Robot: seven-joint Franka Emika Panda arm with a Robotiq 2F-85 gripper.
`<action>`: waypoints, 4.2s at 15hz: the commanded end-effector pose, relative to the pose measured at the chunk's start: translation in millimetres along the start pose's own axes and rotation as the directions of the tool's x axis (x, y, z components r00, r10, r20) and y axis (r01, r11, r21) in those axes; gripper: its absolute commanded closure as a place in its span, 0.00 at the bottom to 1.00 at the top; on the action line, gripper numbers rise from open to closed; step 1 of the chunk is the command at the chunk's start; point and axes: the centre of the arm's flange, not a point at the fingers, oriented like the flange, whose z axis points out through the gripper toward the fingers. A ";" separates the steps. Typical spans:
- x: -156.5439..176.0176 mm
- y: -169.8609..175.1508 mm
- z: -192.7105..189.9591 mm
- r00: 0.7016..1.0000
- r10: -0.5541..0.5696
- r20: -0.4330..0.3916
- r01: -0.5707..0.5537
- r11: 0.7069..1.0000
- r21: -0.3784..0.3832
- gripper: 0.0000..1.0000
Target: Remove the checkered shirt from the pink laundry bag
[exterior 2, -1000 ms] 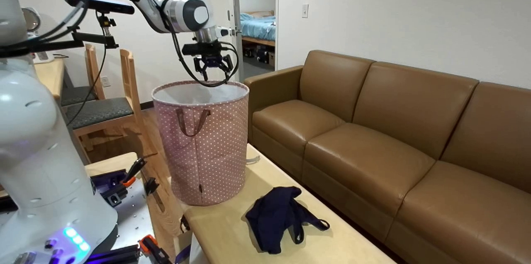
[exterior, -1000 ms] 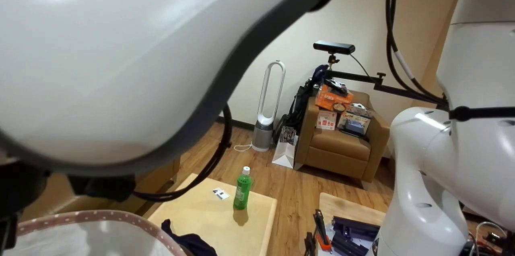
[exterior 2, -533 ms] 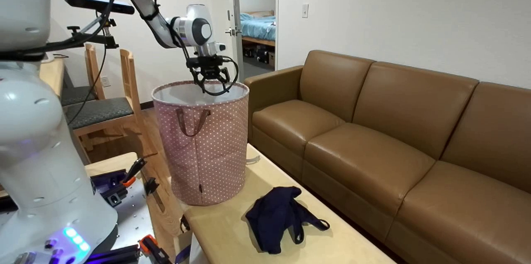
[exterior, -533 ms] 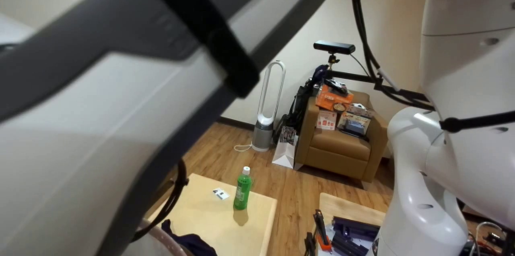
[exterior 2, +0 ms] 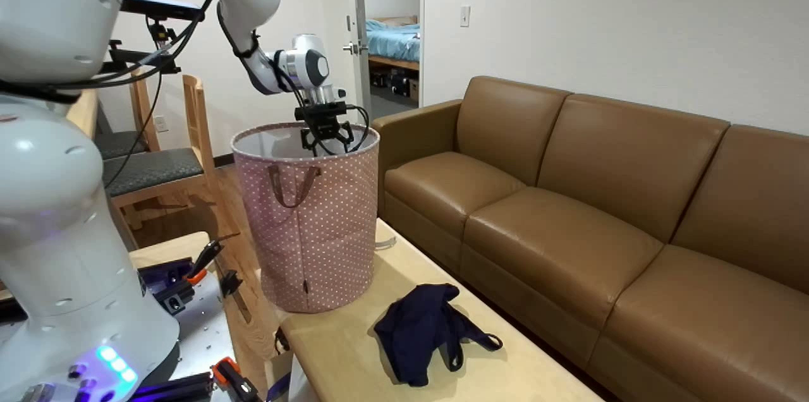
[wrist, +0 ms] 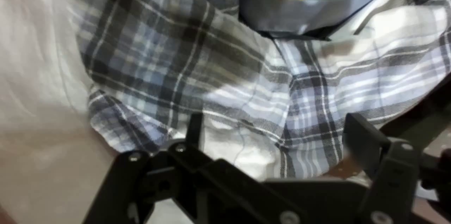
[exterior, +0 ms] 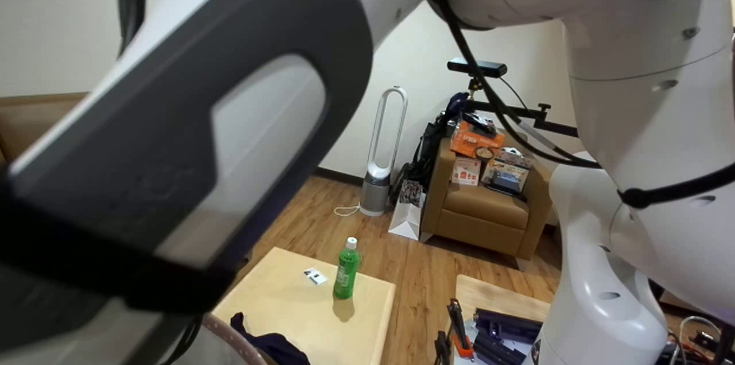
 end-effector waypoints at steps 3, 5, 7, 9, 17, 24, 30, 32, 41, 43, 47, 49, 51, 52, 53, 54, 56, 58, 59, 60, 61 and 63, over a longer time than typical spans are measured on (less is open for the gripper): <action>22.1 6.1 29.5 0.998 -0.038 0.052 0.038 0.999 0.005 0.40; 22.6 6.0 32.1 0.998 -0.036 0.051 0.036 0.999 0.005 0.53; 22.5 6.0 31.2 0.998 -0.032 0.046 0.032 0.999 0.003 0.67; 19.9 6.3 27.1 0.999 -0.022 0.038 0.022 1.000 -0.003 0.80; 7.7 11.1 9.7 1.000 0.011 0.008 -0.011 1.000 -0.013 0.95; -12.7 9.6 -19.6 0.999 0.032 -0.002 -0.032 0.999 -0.025 0.95; -53.9 1.2 -75.5 0.996 0.088 -0.002 -0.088 0.993 -0.077 0.94; -67.2 -0.4 -97.5 0.994 0.113 0.003 -0.112 0.989 -0.101 0.95; -111.6 4.6 -189.1 0.978 0.209 0.010 -0.204 0.962 -0.181 0.70; -111.7 8.8 -188.3 0.982 0.191 0.016 -0.185 0.968 -0.168 0.63; -104.4 8.5 -189.9 0.980 0.199 -0.001 -0.196 0.963 -0.183 0.64; -104.0 7.7 -189.9 0.980 0.197 -0.001 -0.194 0.964 -0.183 0.57; -103.9 7.5 -190.0 0.980 0.197 -0.001 -0.194 0.964 -0.183 0.57; -103.9 7.5 -190.0 0.980 0.197 -0.001 -0.194 0.964 -0.183 0.57; -103.8 7.5 -190.0 0.980 0.197 -0.001 -0.194 0.964 -0.183 0.57; -103.8 7.4 -190.0 0.980 0.197 -0.001 -0.194 0.964 -0.183 0.32; -95.6 10.3 -183.9 0.985 0.169 -0.028 -0.171 0.969 -0.178 0.28; -83.1 13.1 -175.1 0.988 0.150 -0.041 -0.155 0.973 -0.169 0.16; -75.9 15.0 -168.3 0.989 0.144 -0.044 -0.149 0.976 -0.161 0.08; -70.0 16.0 -161.5 0.989 0.138 -0.044 -0.143 0.976 -0.162 0.03; -63.2 17.4 -152.8 0.989 0.140 -0.039 -0.144 0.977 -0.158 0.01; -47.6 21.7 -130.1 0.991 0.133 -0.021 -0.134 0.979 -0.154 0.00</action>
